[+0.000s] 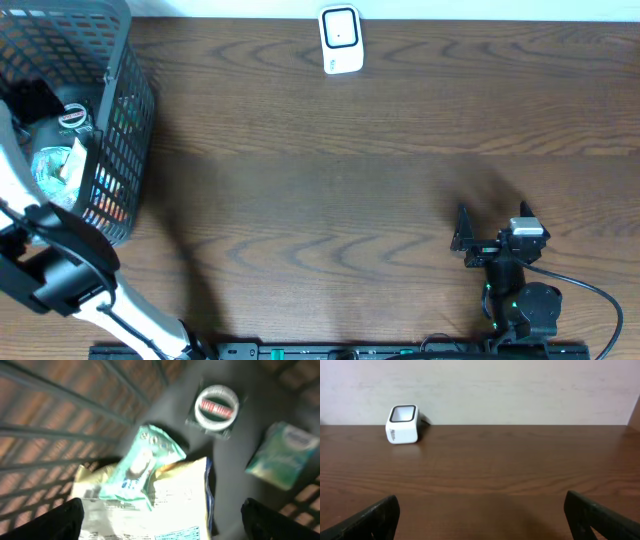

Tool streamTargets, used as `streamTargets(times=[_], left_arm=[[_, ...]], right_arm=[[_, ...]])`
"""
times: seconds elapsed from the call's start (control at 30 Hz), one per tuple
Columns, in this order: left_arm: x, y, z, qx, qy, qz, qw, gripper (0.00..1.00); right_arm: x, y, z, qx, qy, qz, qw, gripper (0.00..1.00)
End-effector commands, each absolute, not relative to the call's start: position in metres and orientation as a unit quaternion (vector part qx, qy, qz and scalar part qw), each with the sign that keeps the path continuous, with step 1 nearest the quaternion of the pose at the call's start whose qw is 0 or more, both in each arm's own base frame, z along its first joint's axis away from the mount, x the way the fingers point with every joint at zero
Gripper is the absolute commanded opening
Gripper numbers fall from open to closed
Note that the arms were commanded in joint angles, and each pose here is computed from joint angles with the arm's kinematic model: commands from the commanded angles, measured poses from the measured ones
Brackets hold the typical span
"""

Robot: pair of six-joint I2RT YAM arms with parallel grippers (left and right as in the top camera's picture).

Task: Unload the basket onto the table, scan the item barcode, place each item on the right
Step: 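Reach the left gripper into the basket and grasp the yellow snack bag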

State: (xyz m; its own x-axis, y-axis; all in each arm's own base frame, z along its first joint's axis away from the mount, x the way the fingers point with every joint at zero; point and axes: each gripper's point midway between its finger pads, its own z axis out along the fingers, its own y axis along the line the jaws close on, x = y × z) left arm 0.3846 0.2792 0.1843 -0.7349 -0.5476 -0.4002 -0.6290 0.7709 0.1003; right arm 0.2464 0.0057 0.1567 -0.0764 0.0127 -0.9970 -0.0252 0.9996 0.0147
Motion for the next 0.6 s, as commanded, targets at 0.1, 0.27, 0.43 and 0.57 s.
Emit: streamTargets(times=[0.1, 0.27, 0.43, 0.57], left_arm=[[0.371, 0.272, 0.131, -0.304, 0.943, 0.098, 0.096, 0.92], [0.365, 0.259, 0.102, -0.292, 0.952, 0.067, 0.059, 0.92], [0.355, 0.25, 0.074, -0.28, 0.958, 0.053, 0.028, 0.92], [0.352, 0.247, 0.057, -0.28, 0.959, 0.051, 0.022, 0.92]], right_arm=[[0.246, 0.007, 0.156, -0.009, 0.734, 0.013, 0.679, 0.99], [0.246, 0.007, 0.156, -0.009, 0.734, 0.013, 0.679, 0.99], [0.246, 0.007, 0.156, -0.009, 0.734, 0.013, 0.679, 0.99], [0.246, 0.007, 0.156, -0.009, 0.734, 0.013, 0.679, 0.99]])
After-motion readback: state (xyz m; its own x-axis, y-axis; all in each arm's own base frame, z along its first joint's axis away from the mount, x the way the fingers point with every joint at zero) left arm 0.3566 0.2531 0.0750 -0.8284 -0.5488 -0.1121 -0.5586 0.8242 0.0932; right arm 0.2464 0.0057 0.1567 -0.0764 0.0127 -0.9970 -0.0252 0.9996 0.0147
